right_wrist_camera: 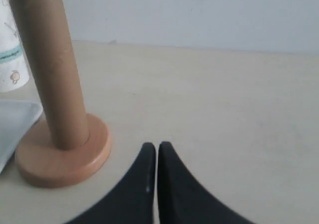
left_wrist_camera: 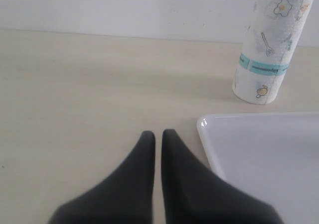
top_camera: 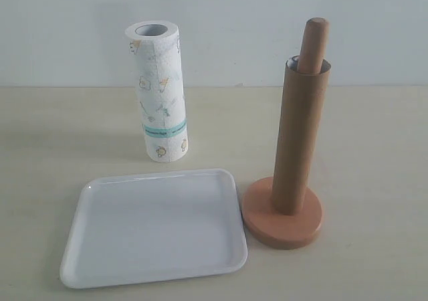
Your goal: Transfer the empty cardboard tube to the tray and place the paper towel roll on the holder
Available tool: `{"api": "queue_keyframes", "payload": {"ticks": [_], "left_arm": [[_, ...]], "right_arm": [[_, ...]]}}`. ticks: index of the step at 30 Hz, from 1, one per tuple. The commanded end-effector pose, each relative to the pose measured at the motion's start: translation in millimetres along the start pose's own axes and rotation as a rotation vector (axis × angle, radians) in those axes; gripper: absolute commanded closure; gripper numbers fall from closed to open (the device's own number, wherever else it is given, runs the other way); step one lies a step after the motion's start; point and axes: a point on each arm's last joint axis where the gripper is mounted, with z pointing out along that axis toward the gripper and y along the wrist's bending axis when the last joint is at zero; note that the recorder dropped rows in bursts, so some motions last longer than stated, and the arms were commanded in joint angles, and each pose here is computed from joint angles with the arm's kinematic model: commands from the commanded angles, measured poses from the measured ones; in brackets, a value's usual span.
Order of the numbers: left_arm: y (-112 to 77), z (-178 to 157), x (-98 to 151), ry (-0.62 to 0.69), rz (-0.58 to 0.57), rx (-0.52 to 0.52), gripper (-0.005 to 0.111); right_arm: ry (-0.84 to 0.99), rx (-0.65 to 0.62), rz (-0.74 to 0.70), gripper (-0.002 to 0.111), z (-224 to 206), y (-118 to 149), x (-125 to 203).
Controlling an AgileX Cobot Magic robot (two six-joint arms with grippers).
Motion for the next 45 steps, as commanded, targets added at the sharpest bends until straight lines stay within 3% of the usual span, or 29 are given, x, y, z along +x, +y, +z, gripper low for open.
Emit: {"api": "queue_keyframes", "payload": {"ticks": [1,10,11,14,16,20,23,27,30,38,45], "left_arm": [[-0.4,0,1,-0.003,0.004,0.009,0.103],[-0.4,0,1,-0.003,0.004,0.009,0.103],[-0.4,0,1,-0.003,0.004,0.009,0.103],[-0.4,0,1,-0.003,0.004,0.009,0.103],[-0.4,0,1,-0.003,0.004,0.009,0.103],[-0.4,0,1,-0.003,0.004,0.009,0.103],[-0.4,0,1,-0.003,0.004,0.009,0.103],[-0.4,0,1,-0.003,0.004,0.009,0.103],[-0.4,0,1,-0.003,0.004,0.009,0.103],[-0.4,0,1,-0.003,0.004,0.009,0.103],[-0.4,0,1,-0.003,0.004,0.009,0.103]], "right_arm": [[-0.242,0.022,-0.137,0.107,-3,0,-22],[-0.896,0.029,-0.119,0.107,-34,2,-71],[-1.102,0.009,-0.048,0.107,-50,2,-81],[-1.238,-0.073,0.065,0.107,-70,2,-105],[-1.186,-0.122,0.109,0.107,-82,3,-130],[-0.835,-0.185,0.196,0.107,-61,7,-168],[-0.48,-0.107,0.359,0.107,-20,1,-154],[-0.036,0.073,0.433,0.107,18,-8,-120],[0.113,0.067,0.399,0.107,34,-4,-106],[0.334,-0.111,0.242,0.107,78,23,-65],[0.084,-0.224,0.175,0.107,92,40,-42]]}}
